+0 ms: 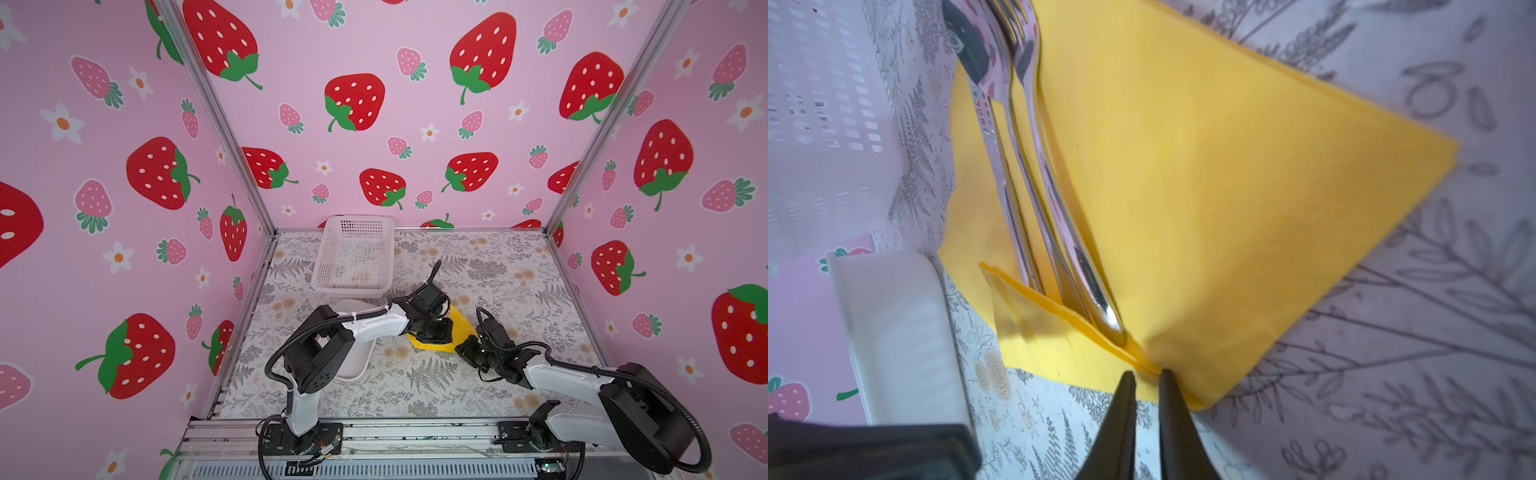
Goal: Place the utensils on the paper napkin and roll it up
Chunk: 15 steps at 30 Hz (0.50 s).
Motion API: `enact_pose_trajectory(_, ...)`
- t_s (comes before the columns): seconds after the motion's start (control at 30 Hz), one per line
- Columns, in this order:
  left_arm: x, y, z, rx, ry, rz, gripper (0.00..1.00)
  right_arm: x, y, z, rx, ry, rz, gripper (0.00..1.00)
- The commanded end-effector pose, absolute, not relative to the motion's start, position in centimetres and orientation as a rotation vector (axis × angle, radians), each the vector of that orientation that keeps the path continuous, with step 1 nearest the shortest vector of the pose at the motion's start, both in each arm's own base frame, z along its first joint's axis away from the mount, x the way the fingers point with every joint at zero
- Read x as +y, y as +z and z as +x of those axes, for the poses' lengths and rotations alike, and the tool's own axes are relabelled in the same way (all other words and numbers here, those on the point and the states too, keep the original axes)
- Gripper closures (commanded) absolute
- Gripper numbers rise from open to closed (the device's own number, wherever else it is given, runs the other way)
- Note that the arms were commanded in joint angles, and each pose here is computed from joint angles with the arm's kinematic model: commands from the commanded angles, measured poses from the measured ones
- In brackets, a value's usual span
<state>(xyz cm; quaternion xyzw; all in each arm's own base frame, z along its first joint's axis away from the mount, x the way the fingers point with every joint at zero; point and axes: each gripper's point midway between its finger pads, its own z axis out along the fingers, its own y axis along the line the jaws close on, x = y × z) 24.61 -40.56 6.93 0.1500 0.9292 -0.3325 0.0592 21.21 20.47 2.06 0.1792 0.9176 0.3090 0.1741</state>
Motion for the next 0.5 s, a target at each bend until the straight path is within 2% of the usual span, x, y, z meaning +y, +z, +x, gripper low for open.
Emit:
enact_pose_trajectory(0.0, -41.3, 6.5, 24.1, 2.861, -1.013, 0.451, 0.93, 19.1, 0.5, 20.3, 2.657, 0.784, 0.536, 0.84)
enact_pose_trajectory(0.03, -41.4, 6.3, 24.1, 2.865, -1.010, 0.451, 0.93, 19.1, 0.5, 20.4, 2.655, 0.785, 0.538, 0.84)
enact_pose_trajectory(0.07, -41.4, 6.1, 24.1, 2.870, -1.004, 0.447, 0.99, 19.1, 0.5, 20.4, 2.654, 0.785, 0.536, 0.84)
enact_pose_trajectory(0.1, -41.5, 5.8, 24.0, 2.878, -0.999, 0.449, 1.00, 19.1, 0.6, 20.4, 2.653, 0.786, 0.536, 0.84)
enact_pose_trajectory(0.47, -41.8, 4.6, 24.8, 2.893, -0.955, 0.424, 1.00, 19.1, 0.6, 20.2, 2.653, 0.795, 0.540, 0.84)
